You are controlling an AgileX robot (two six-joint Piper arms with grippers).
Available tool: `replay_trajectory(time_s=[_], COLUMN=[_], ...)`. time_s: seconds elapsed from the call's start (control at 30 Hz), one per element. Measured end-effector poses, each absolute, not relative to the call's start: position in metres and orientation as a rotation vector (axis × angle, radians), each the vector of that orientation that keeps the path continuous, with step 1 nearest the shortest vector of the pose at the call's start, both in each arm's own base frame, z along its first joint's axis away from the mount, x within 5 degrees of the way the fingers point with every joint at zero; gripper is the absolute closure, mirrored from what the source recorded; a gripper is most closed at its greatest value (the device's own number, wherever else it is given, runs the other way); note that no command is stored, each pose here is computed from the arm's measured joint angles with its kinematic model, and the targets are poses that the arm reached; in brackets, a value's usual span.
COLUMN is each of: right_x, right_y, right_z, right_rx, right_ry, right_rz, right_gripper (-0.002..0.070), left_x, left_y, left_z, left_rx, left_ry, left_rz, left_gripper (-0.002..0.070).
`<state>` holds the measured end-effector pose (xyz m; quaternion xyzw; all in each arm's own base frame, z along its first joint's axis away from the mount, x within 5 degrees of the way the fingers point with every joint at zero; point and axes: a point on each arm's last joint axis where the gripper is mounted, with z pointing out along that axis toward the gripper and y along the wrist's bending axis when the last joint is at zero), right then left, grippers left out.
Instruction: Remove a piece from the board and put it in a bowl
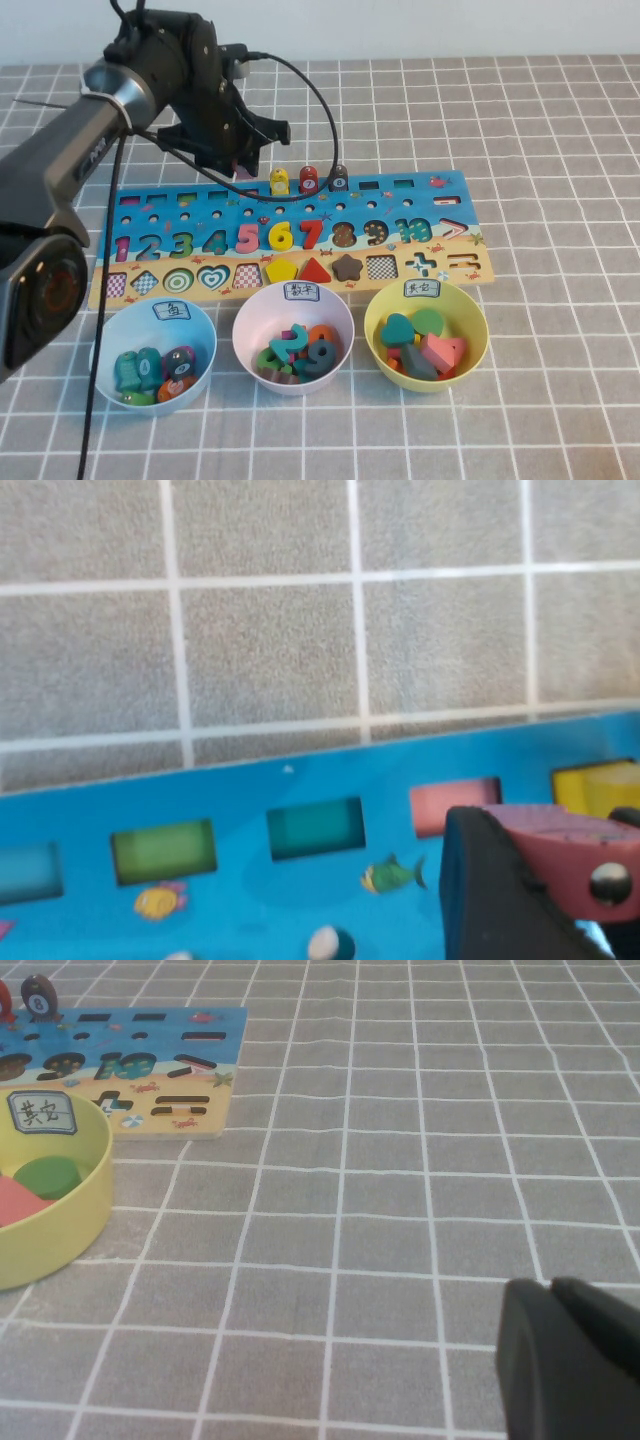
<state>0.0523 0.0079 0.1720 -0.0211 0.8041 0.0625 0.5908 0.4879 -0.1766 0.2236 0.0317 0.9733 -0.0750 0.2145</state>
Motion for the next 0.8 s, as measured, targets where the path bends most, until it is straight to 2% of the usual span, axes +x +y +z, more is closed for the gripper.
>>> replay_trajectory(time_s=[0.2, 0.4, 0.53, 0.8], right_x=[0.052, 0.052, 0.052, 0.052], right_y=[0.008, 0.008, 0.008, 0.008], right_z=[0.172, 0.172, 0.172, 0.172], right_rx=[-0.049, -0.049, -0.049, -0.049], right_ry=[1.870, 1.870, 1.870, 1.869], right_rz=[0.145, 0.145, 0.145, 0.146], right_gripper=[0.0694, 0.0694, 0.0694, 0.0694], left_x=[0.476, 0.446, 0.408, 0.303], left_y=[-0.172, -0.160, -0.144, -0.104], left_z=[0.252, 0.304, 0.333, 0.347], left_rx=[0.148, 0.233, 0.251, 0.278], left_ry=[2.705, 2.656, 2.598, 2.447], left_rz=[-0.192, -0.169, -0.129, -0.134], left_gripper=[0.0483, 0.0483, 0.0483, 0.0483])
